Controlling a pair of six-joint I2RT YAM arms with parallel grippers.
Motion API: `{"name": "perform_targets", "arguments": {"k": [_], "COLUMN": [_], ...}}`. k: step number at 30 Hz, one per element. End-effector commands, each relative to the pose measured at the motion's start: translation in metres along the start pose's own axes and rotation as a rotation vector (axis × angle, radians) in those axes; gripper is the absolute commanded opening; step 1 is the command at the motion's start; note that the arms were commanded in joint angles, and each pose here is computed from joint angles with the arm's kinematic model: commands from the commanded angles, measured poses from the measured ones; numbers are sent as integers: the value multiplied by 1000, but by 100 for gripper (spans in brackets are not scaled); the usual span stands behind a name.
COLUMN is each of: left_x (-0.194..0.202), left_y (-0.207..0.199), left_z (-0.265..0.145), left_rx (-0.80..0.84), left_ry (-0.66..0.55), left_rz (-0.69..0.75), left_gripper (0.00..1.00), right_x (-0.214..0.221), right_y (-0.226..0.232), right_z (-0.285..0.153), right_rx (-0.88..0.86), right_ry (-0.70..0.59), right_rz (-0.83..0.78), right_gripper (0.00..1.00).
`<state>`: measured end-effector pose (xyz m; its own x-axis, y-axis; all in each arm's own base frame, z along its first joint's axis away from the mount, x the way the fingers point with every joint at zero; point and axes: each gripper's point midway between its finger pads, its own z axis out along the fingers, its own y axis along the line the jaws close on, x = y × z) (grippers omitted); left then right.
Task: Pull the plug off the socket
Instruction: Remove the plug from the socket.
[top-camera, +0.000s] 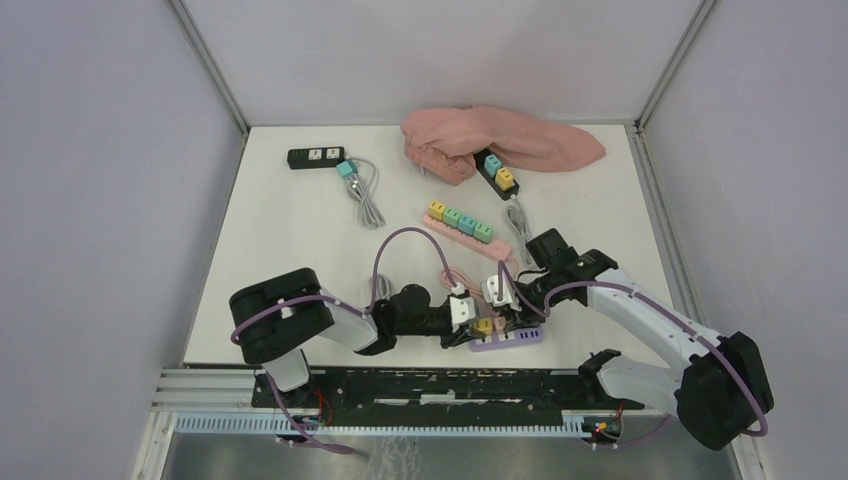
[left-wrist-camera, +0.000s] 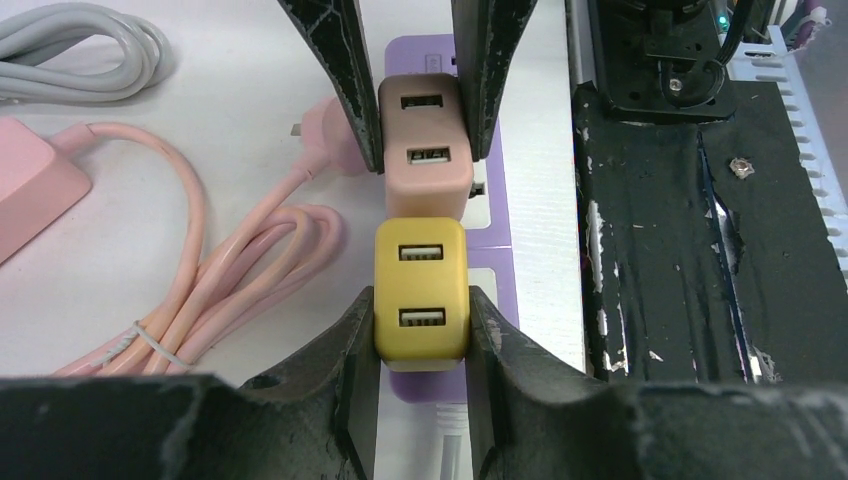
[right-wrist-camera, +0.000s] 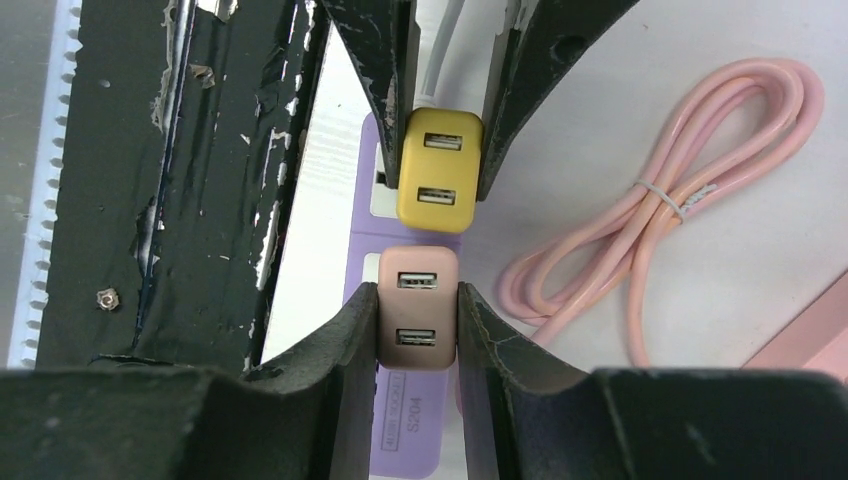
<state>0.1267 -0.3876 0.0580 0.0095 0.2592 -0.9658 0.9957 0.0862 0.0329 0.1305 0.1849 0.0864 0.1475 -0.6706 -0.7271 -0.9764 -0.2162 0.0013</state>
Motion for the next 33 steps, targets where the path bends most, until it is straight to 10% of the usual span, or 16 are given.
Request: {"name": "perform_targets", "arguments": {"k": [1,16,23,33], "left_x": [28,31,-36,-116], "left_y": [0,1,17,41], "left_z": [1,-4,-23,-65], "left_rx": [6,-9,-146,-322], "left_ry": [98,122,-94,-204], "left_rz": [-7,-8,-78,-259], "left_gripper": [3,6,78,99], "right_x": [-46,-43,-51,-67], "right_y": [-6,2,-19,-66], "right_z": [0,-31,-58,-85], "right_rx": [-6,0,62,185], "right_ry": [-144,-199,-223,-455], "right_rz": [7,76,281,788], "right_gripper": [0,0,0,0]}}
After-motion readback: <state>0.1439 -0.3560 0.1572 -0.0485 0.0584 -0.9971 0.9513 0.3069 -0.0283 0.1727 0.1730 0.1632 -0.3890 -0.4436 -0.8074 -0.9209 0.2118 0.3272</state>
